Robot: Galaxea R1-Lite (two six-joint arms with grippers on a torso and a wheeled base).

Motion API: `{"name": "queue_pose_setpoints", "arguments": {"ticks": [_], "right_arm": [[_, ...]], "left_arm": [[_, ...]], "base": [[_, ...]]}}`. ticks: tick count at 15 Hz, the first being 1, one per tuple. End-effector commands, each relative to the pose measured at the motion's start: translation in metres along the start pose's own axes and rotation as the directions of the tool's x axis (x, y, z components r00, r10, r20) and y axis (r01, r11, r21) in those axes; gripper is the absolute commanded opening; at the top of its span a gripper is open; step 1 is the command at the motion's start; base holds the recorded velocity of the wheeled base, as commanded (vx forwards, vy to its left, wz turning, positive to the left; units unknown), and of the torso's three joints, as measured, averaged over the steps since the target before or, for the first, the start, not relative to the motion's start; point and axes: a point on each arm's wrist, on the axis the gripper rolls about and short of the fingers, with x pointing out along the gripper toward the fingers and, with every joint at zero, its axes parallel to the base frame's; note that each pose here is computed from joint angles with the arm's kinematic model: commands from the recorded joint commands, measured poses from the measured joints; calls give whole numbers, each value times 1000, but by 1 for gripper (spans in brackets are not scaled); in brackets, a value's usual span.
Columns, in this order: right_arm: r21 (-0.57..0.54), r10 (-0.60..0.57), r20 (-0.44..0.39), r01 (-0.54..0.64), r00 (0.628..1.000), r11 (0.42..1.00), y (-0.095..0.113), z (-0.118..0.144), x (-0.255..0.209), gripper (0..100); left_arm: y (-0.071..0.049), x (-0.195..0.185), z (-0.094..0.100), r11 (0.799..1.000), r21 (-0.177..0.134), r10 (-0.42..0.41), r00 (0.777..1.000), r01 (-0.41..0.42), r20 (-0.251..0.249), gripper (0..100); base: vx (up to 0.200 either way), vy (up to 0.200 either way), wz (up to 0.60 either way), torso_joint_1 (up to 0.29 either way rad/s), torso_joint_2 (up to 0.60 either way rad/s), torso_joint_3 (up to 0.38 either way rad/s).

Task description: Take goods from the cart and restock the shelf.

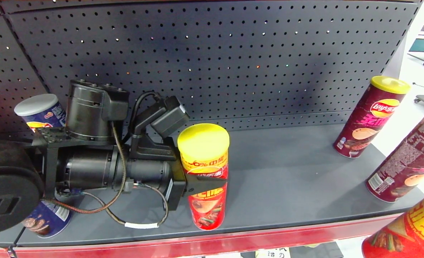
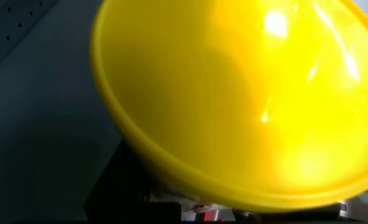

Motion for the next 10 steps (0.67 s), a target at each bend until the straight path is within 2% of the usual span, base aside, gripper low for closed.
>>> {"name": "queue_pose_setpoints", "arguments": {"ticks": [1, 8, 9, 10], "right_arm": [[0, 1, -1, -1, 1000, 1000, 0, 0, 0, 0], [1, 1, -2, -1, 1000, 1000, -1, 1, 1, 0], [2, 3, -6, -3, 1000, 1000, -1, 1, 2, 0], [2, 3, -6, -3, 1000, 1000, -1, 1, 2, 0]], "left_arm": [[-2, 2, 0, 1000, 2, -9, 1000, 9, -2, 0], [-12, -1, -5, 1000, 2, -22, 1000, 22, -16, 0], [-13, -2, -7, 1000, -2, -20, 1000, 19, -21, 100], [-13, -2, -7, 1000, -2, -20, 1000, 19, -21, 100]], "base": [[0, 0, 0, 0, 0, 0], [0, 0, 0, 0, 0, 0], [0, 0, 0, 0, 0, 0], [0, 0, 0, 0, 0, 0]]}}
